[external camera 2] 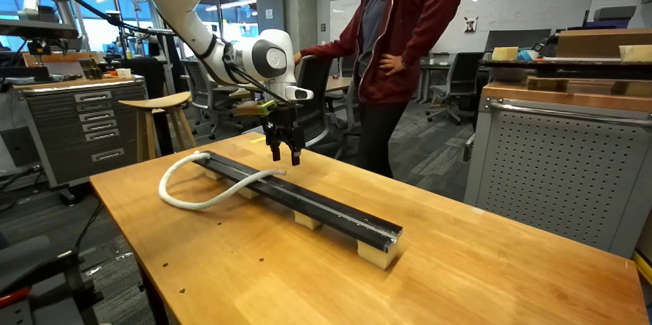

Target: Put the rope in the groove on the object

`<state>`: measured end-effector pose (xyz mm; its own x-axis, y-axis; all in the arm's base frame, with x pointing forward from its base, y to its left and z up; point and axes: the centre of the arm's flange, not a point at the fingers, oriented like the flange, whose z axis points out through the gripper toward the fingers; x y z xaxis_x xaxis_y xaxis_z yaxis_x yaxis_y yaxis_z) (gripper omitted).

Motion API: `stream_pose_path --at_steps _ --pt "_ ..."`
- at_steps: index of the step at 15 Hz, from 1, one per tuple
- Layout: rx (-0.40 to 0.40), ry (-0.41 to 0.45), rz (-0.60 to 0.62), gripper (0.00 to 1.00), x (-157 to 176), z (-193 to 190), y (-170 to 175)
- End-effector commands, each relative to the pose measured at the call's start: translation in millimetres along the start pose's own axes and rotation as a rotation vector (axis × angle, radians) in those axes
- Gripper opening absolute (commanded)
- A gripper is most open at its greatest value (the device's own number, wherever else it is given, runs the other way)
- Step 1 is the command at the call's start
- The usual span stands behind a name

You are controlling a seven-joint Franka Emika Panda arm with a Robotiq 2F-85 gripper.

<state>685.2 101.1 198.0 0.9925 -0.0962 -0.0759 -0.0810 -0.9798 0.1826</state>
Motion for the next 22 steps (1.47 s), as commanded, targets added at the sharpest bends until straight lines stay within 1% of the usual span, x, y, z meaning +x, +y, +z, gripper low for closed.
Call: stream_pose_path --at_steps 1,3,4,6,7,10,13,14,15,17,19,22 --pt "-0.032 -0.036 0.032 1.00 23 -8 1" --pt "-0.037 -0.060 0.040 1.00 22 -10 5" --pt "-0.043 -0.075 0.042 0.97 21 -11 6" --pt "-0.047 -0.110 0.028 0.95 14 -13 7" --pt "-0.050 -0.125 0.022 0.98 10 -13 6" --pt "-0.047 -0.180 -0.012 1.00 2 -8 3" --pt "-0.038 -0.221 -0.053 0.99 -1 -1 -3" --pt "-0.036 -0.226 -0.068 0.91 -1 1 -4" --pt "-0.032 -0.231 -0.081 0.87 -1 4 -6" --pt "-0.027 -0.248 -0.095 0.60 0 12 -6" --pt "-0.027 -0.262 -0.100 0.43 -1 17 -6" --pt "-0.020 -0.259 -0.104 0.22 -1 15 -5"
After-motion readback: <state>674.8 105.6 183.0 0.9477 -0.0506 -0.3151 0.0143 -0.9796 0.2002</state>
